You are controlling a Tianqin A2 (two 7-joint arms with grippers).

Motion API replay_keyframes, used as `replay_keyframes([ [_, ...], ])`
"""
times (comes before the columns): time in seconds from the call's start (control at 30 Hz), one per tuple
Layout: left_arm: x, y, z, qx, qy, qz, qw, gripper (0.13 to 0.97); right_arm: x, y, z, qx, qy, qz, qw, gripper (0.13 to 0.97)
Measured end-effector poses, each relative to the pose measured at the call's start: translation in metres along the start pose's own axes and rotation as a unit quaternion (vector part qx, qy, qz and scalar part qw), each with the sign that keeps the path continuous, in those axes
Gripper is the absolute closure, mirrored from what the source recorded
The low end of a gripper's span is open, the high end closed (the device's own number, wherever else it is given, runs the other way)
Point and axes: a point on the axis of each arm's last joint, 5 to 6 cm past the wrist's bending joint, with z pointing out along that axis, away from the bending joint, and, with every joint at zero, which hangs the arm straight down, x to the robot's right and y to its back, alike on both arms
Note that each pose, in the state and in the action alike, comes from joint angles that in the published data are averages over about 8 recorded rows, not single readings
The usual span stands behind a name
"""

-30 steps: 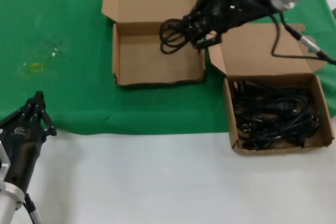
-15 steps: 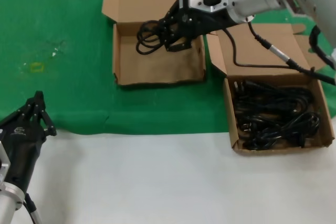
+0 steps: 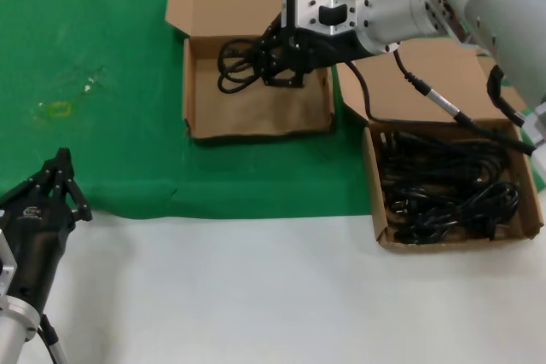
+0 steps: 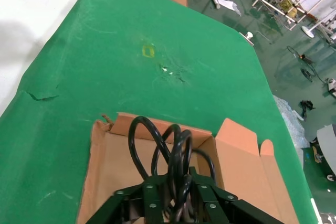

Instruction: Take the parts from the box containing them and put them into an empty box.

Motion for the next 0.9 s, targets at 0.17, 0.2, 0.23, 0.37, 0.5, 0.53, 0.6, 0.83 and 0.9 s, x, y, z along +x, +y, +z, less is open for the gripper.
replay_keyframes([
  [0.17, 0.0, 0.0, 0.0, 0.0, 0.0, 0.0, 1.0, 0.953, -0.002, 0.0, 0.002, 0.003, 0.0, 0.001, 1.0, 0.902],
  [0.2, 0.0, 0.0, 0.0, 0.0, 0.0, 0.0, 1.0, 0.953, -0.002, 0.0, 0.002, 0.003, 0.0, 0.001, 1.0, 0.897],
  [0.23, 0.0, 0.0, 0.0, 0.0, 0.0, 0.0, 1.0, 0.953, -0.003, 0.0, 0.002, 0.004, 0.0, 0.001, 1.0, 0.892],
  [0.37, 0.0, 0.0, 0.0, 0.0, 0.0, 0.0, 1.0, 0.953, -0.003, 0.001, 0.002, 0.005, 0.0, 0.001, 1.0, 0.868],
  [0.5, 0.0, 0.0, 0.0, 0.0, 0.0, 0.0, 1.0, 0.953, -0.004, 0.004, 0.001, 0.002, 0.0, 0.0, 1.0, 0.811],
  [0.53, 0.0, 0.0, 0.0, 0.0, 0.0, 0.0, 1.0, 0.953, -0.004, 0.005, 0.001, 0.001, 0.0, 0.0, 1.0, 0.797],
  [0.6, 0.0, 0.0, 0.0, 0.0, 0.0, 0.0, 1.0, 0.953, -0.005, 0.007, 0.0, -0.002, 0.0, -0.001, 1.0, 0.768],
  [0.83, 0.0, 0.0, 0.0, 0.0, 0.0, 0.0, 1.0, 0.953, -0.006, 0.015, -0.002, -0.016, 0.004, -0.006, 1.0, 0.63],
  [0.9, 0.0, 0.0, 0.0, 0.0, 0.0, 0.0, 1.0, 0.953, -0.006, 0.017, -0.003, -0.022, 0.008, -0.008, 1.0, 0.585],
])
